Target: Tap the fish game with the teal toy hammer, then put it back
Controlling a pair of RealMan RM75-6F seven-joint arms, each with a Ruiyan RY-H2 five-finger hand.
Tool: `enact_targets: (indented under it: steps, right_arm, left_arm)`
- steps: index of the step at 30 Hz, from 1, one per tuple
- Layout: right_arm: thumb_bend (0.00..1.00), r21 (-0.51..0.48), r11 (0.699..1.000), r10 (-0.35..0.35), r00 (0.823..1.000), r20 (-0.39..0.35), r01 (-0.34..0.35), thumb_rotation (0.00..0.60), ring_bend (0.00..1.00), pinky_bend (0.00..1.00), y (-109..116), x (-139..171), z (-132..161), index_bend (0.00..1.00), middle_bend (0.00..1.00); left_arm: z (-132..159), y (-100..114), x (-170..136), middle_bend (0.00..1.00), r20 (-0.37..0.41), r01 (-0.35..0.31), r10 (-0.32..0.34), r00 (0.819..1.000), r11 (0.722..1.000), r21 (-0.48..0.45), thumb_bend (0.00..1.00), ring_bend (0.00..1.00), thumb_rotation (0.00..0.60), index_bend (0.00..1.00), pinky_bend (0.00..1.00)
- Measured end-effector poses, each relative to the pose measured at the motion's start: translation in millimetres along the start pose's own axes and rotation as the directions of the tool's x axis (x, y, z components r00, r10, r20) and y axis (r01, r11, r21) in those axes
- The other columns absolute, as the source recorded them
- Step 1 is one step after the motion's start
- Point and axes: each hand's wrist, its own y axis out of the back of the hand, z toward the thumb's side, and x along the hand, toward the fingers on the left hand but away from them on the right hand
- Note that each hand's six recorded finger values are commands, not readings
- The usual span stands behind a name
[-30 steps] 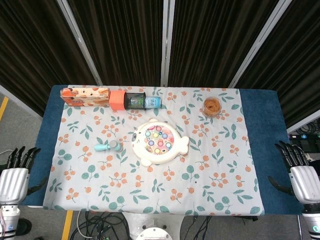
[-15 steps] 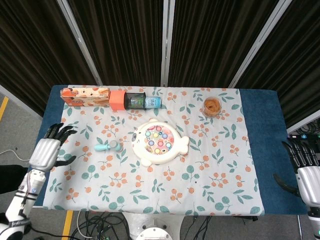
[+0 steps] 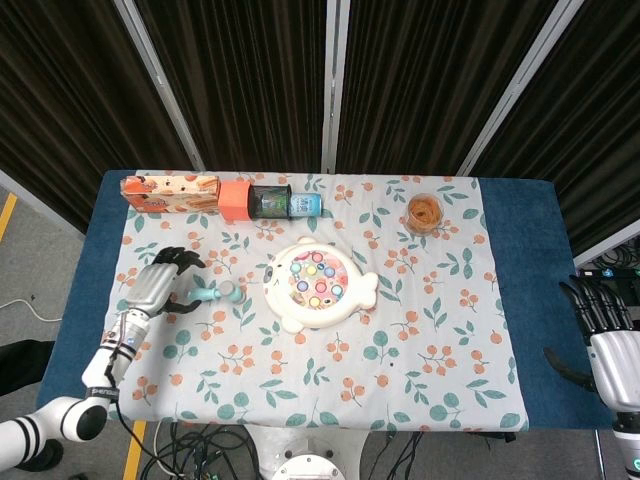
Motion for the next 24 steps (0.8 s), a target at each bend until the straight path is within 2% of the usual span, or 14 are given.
enact_targets:
  steps: [7, 13, 24]
  right_arm:
    - [0.15, -0.007, 1.0, 0.013, 1.0, -0.005, -0.013, 0.6, 0.0, 0.0, -4.2, -1.6, 0.3, 0.0, 0.05]
    - [0.15, -0.006, 1.0, 0.014, 1.0, -0.002, -0.014, 0.6, 0.0, 0.0, -3.9, -0.3, -1.4, 0.0, 0.05]
    - [0.15, -0.008, 1.0, 0.026, 1.0, -0.001, -0.026, 0.6, 0.0, 0.0, -6.9, -2.8, -2.3, 0.0, 0.05]
  left_arm:
    - [9.7, -22.4, 7.7, 0.17, 0.002, 0.023, -0.023, 1.0, 0.998, -0.054, 0.23, 0.08, 0.6, 0.32, 0.04]
    - [12.7, -40.4, 16.8, 0.17, -0.021, 0.039, -0.041, 0.999, 0.997, -0.066, 0.24, 0.08, 0.6, 0.33, 0.04]
    - [15.1, -48.3, 24.6, 0.19, -0.034, 0.027, -0.029, 0.999, 0.997, -0.071, 0.28, 0.08, 0.6, 0.38, 0.04]
